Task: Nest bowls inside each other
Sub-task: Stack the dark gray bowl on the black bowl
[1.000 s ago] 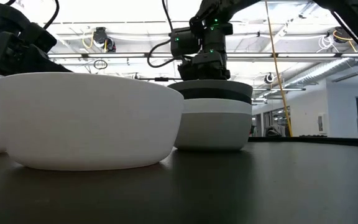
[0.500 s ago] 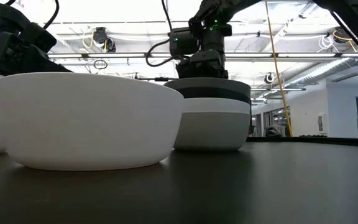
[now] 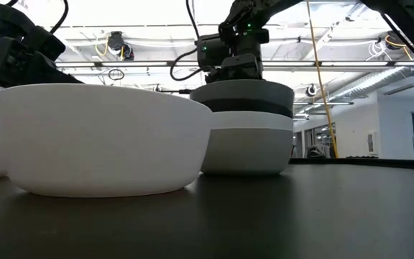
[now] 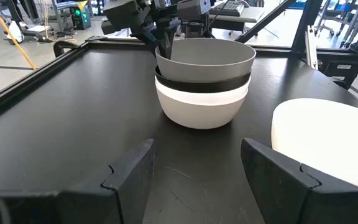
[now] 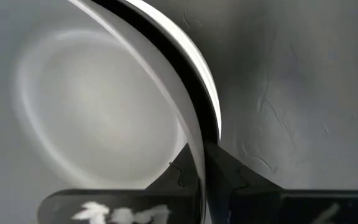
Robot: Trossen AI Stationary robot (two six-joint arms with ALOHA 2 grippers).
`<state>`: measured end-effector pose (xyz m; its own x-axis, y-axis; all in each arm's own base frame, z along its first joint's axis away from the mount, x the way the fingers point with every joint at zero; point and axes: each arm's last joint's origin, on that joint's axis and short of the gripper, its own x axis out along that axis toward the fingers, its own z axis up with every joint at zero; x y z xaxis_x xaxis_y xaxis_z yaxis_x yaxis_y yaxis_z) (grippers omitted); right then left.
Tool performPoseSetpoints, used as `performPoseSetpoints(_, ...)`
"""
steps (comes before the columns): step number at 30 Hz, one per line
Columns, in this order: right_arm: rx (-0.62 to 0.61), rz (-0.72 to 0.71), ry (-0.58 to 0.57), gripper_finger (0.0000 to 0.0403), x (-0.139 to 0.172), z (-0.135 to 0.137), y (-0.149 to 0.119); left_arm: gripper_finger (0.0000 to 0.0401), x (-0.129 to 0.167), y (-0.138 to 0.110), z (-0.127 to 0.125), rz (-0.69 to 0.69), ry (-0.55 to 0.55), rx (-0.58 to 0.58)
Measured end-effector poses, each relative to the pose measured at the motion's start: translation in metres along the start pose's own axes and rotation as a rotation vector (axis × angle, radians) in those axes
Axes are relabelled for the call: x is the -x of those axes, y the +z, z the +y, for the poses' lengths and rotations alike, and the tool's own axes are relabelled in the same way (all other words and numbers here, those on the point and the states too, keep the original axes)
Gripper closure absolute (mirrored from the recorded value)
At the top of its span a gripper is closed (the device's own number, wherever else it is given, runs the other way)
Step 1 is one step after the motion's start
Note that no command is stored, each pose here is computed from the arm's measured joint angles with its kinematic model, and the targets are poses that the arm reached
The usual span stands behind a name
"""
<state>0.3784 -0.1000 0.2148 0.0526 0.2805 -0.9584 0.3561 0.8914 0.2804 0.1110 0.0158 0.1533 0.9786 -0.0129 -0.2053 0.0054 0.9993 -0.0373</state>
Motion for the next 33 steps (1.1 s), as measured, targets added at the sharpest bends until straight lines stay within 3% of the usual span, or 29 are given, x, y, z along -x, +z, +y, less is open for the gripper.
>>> performPoseSetpoints(17,0.011,-0.044,0.001,0.0390,-0.0004,0.0030,0.0042,0.0158,0.0000,0.0000,0.0000,0.000,-0.001,0.002)
performPoseSetpoints(23,0.002,-0.043,0.007,0.0350,-0.0003,0.0040,0.0039,0.0158,0.0000,-0.0002,-0.0001,0.002,-0.002,0.002)
performPoseSetpoints(33,-0.010,-0.047,0.009,0.0243,0.0013,0.0031,0.0037,0.0158,0.0000,-0.0003,-0.0001,0.003,-0.004,-0.009)
